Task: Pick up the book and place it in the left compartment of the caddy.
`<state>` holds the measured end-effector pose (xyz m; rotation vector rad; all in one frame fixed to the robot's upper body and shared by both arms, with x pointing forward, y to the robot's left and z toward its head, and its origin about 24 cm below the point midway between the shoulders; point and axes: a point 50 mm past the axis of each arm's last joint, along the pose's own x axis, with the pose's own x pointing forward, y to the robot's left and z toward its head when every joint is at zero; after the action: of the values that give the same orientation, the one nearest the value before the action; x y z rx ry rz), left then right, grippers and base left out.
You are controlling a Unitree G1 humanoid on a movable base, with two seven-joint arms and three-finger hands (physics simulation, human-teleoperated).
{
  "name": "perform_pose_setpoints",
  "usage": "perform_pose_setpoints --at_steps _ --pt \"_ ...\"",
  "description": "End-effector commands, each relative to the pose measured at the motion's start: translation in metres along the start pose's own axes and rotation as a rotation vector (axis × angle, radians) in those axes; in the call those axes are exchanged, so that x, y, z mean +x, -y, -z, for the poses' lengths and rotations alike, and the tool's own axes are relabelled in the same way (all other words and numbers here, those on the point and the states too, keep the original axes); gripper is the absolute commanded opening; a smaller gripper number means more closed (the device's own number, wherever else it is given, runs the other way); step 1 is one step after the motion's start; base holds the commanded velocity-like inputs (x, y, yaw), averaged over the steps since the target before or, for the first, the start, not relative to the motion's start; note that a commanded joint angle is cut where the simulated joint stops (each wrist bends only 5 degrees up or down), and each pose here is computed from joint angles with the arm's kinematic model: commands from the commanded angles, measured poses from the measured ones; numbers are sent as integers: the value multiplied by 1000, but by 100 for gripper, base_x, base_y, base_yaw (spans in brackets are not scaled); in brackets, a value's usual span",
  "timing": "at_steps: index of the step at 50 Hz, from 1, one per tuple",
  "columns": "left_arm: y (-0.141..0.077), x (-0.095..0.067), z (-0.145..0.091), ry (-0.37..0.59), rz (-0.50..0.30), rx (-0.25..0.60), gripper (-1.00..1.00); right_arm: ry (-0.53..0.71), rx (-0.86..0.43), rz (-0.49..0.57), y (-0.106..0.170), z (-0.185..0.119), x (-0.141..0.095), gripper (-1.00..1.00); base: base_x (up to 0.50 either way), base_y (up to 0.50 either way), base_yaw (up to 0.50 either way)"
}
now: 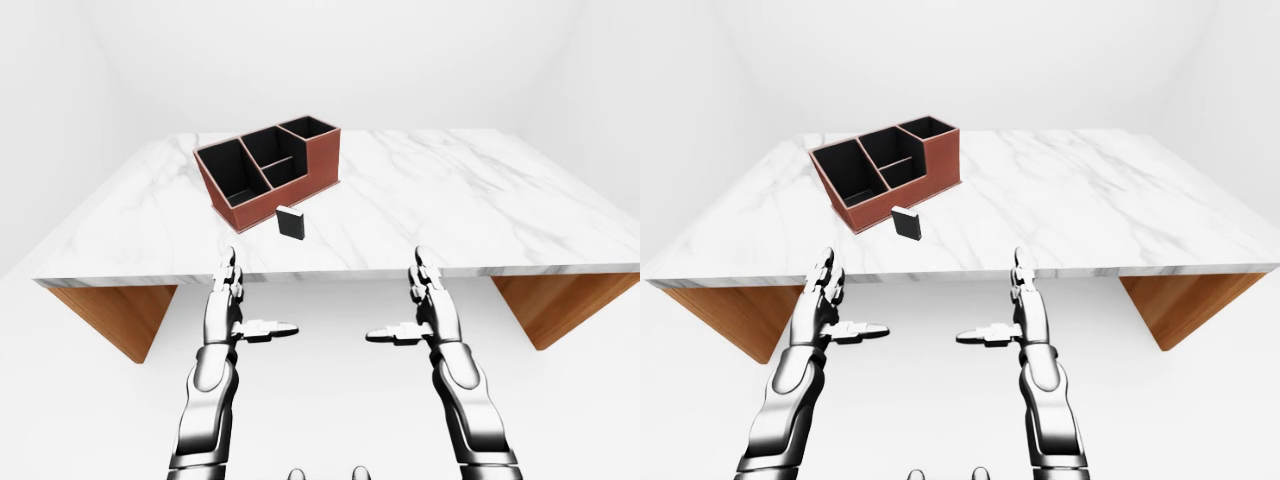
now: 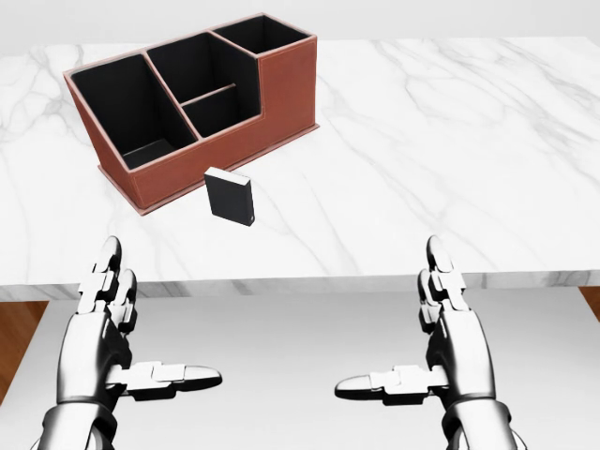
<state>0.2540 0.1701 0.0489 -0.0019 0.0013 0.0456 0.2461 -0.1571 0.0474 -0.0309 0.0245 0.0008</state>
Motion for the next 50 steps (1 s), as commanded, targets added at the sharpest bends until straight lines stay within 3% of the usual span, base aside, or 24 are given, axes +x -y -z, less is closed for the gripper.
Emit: perform_pose_setpoints --at_steps 1,40,46,49,50 --pt "15 -5 7 -10 39 34 100 -12 14 31 2 3 2 100 0 0 0" --pt "14 -8 3 31 32 31 100 -10 15 37 3 2 0 100 0 0 0" --pt "12 -8 1 29 24 3 100 -10 19 38 3 2 0 100 0 0 0" --pt "1 -3 -6 26 -33 -111 100 -6 25 38 3 2 0 100 0 0 0" --pt "-1 -2 -7 31 -39 -111 100 -6 25 37 3 2 0 100 0 0 0"
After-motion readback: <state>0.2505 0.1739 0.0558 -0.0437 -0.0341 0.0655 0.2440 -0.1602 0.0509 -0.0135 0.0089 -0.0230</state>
